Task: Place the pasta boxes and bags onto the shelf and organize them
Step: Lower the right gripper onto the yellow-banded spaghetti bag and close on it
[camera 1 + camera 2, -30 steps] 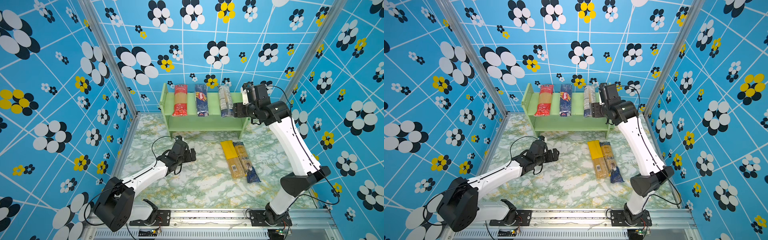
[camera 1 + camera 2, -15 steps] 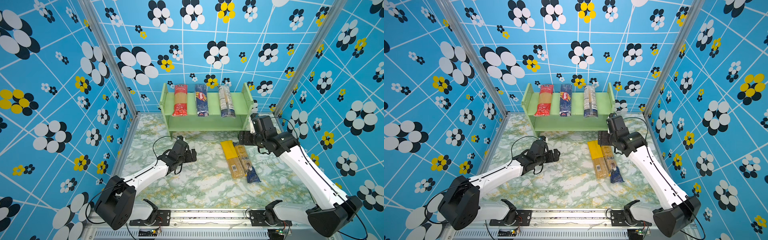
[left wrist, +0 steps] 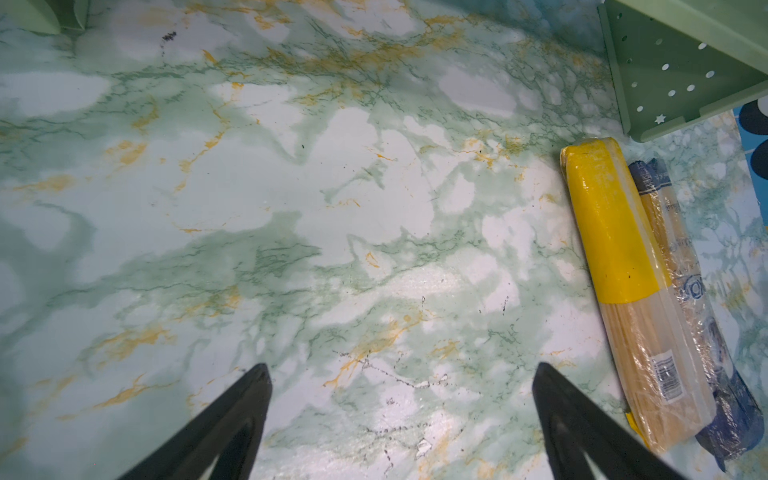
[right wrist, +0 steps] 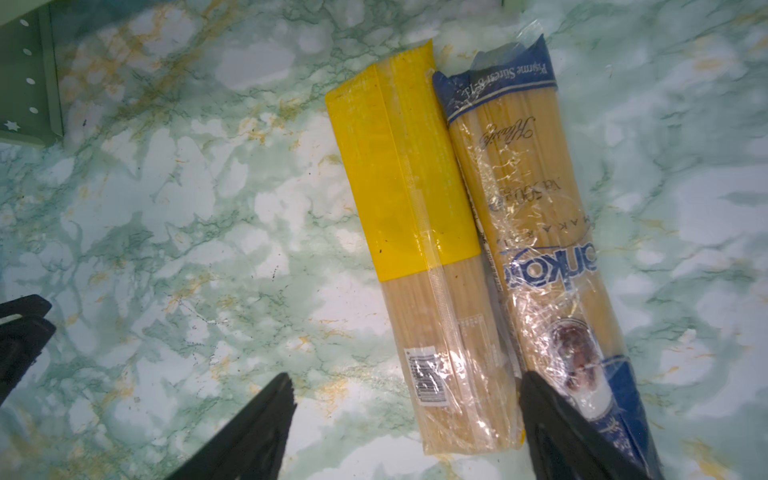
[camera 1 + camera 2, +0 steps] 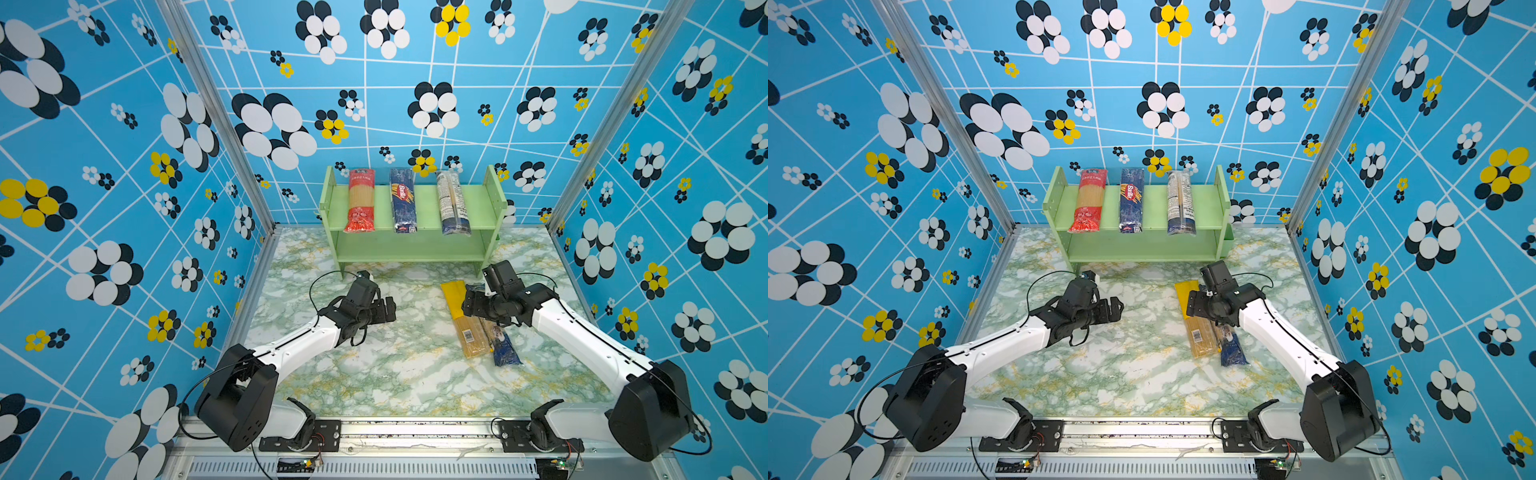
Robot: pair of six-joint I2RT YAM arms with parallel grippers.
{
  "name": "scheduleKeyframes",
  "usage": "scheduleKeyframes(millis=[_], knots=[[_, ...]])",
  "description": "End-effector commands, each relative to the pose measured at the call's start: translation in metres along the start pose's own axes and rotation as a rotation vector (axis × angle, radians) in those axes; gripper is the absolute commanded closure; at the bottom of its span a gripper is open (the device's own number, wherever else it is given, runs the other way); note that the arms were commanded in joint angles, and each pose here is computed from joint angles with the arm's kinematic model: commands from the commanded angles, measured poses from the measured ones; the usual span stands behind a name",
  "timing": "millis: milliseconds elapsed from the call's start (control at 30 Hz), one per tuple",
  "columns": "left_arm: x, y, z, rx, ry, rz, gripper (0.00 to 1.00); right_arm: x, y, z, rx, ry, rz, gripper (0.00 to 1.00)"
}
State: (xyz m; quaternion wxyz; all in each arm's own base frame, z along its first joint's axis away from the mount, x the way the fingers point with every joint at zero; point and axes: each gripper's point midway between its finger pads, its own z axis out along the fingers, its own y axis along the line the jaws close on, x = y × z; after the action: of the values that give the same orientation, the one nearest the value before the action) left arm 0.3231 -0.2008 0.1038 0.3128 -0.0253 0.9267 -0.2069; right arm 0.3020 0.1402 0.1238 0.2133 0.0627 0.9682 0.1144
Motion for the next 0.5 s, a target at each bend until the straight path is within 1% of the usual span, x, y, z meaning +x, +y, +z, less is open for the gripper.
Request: scheduleKeyframes(millis=[0, 200, 467], knots=[[-0.011, -0.009, 0.001, 0.029, -0.016, -0.014, 0.01, 0.003, 0.010, 0.018, -0.055, 0.038, 0.036, 0.13], [-0.010, -0.011, 0.003, 0.034, -0.013, -0.025, 0.01, 0.013, 0.010, 0.043, -0.042, 0.113, 0.035, 0.13], [-0.010, -0.010, 0.005, 0.027, -0.013, -0.030, 0.01, 0.024, 0.007, 0.065, -0.024, 0.172, 0.041, 0.13]])
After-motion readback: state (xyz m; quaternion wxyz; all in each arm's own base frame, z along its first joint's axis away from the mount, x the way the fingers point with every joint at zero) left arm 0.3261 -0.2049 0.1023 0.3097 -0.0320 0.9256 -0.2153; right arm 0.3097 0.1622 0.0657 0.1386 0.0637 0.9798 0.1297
